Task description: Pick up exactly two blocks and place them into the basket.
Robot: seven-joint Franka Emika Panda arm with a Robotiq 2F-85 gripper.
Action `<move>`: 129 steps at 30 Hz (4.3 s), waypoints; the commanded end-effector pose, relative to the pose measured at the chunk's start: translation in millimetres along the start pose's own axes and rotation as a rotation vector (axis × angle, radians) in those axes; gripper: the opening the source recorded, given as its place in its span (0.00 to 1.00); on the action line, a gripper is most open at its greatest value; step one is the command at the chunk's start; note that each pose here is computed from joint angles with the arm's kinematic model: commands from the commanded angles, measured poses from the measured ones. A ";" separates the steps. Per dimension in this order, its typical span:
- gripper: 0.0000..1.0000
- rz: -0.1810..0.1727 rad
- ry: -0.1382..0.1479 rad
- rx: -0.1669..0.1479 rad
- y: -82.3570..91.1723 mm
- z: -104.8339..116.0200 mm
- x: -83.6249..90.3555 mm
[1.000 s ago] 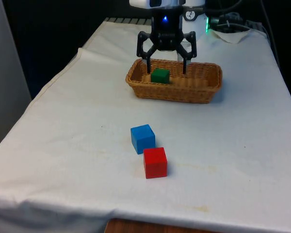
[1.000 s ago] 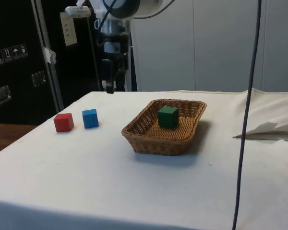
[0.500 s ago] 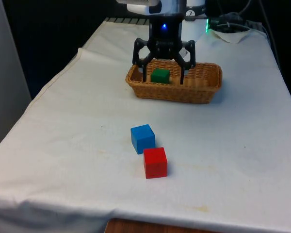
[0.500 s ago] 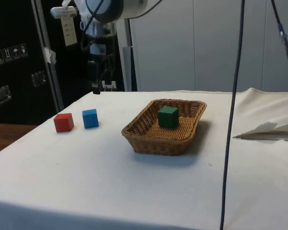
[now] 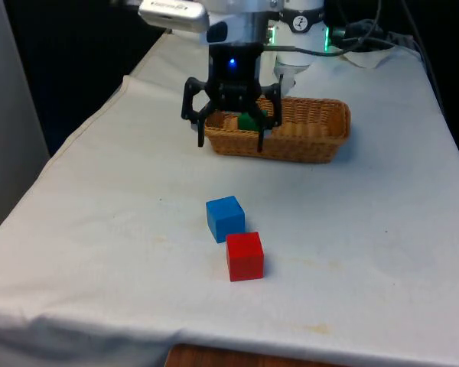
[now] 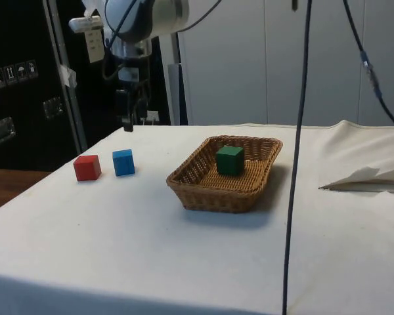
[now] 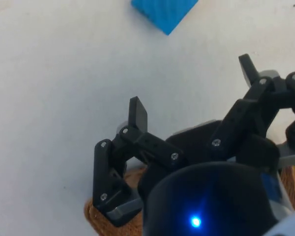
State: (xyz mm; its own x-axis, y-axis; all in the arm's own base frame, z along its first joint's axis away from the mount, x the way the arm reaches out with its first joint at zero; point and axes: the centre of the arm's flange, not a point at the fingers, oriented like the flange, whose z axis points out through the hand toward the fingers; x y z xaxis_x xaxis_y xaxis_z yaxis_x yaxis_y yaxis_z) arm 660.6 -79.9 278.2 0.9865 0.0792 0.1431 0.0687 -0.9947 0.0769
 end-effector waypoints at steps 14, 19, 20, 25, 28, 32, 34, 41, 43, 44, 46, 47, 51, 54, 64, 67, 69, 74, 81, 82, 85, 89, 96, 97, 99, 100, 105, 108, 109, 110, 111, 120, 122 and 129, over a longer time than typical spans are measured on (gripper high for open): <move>1.00 0.000 -0.008 -0.003 28.0 26.6 24.2; 1.00 0.008 -0.002 0.015 26.7 35.8 32.3; 1.00 0.011 0.000 0.024 25.8 39.9 34.6; 1.00 0.020 0.004 0.039 25.8 48.0 37.5; 1.00 0.027 0.008 0.053 26.1 55.8 39.6; 1.00 0.032 0.012 0.062 26.2 61.8 41.6; 1.00 0.036 0.015 0.069 25.7 65.8 42.7; 1.00 0.048 0.021 0.085 26.2 80.0 45.4; 1.00 0.054 0.022 0.089 26.2 86.3 45.6; 1.00 0.055 0.023 0.089 25.9 87.8 45.7; 1.00 0.058 0.023 0.092 25.5 92.1 45.5; 1.00 0.056 0.023 0.081 25.8 88.6 44.6; 1.00 0.069 0.025 0.105 24.3 101.4 44.8; 1.00 0.074 0.025 0.114 22.8 105.7 44.5; 1.00 0.084 0.036 0.125 23.1 105.6 45.0; 1.00 0.090 0.038 0.149 26.8 94.5 48.5; 1.00 0.092 0.038 0.154 28.7 89.1 49.2; 1.00 0.098 0.038 0.170 32.0 78.8 49.9; 1.00 0.104 0.033 0.191 29.8 84.8 48.9; 1.00 0.106 0.033 0.195 29.5 87.0 48.4; 1.00 0.107 0.033 0.207 26.4 95.5 47.6; 1.00 0.112 0.031 0.223 25.3 105.8 45.3; 1.00 0.118 0.032 0.245 23.8 118.5 43.3; 1.00 0.119 0.033 0.247 23.4 118.6 43.5; 1.00 0.119 0.033 0.248 24.3 119.4 43.1; 1.00 0.119 0.033 0.250 25.2 119.7 42.9; 0.56 0.122 0.031 0.253 26.2 120.7 41.9; 0.24 0.122 0.033 0.253 27.6 120.5 41.8; 0.19 0.123 0.034 0.254 27.3 120.2 42.2; 0.17 0.122 0.033 0.254 27.3 120.8 41.9; 0.17 0.122 0.033 0.254 27.3 120.8 41.9; 0.15 0.122 0.035 0.253 27.6 114.8 42.7; 0.15 0.122 0.037 0.251 28.2 106.3 43.1; 0.05 0.122 0.039 0.258 27.3 79.8 39.0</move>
State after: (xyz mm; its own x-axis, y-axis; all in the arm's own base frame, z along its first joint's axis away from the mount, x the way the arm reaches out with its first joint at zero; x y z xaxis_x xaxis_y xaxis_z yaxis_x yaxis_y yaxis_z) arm 716.2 -110.4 200.2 0.9836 -0.0449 0.1745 -0.0094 -0.9799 -0.1993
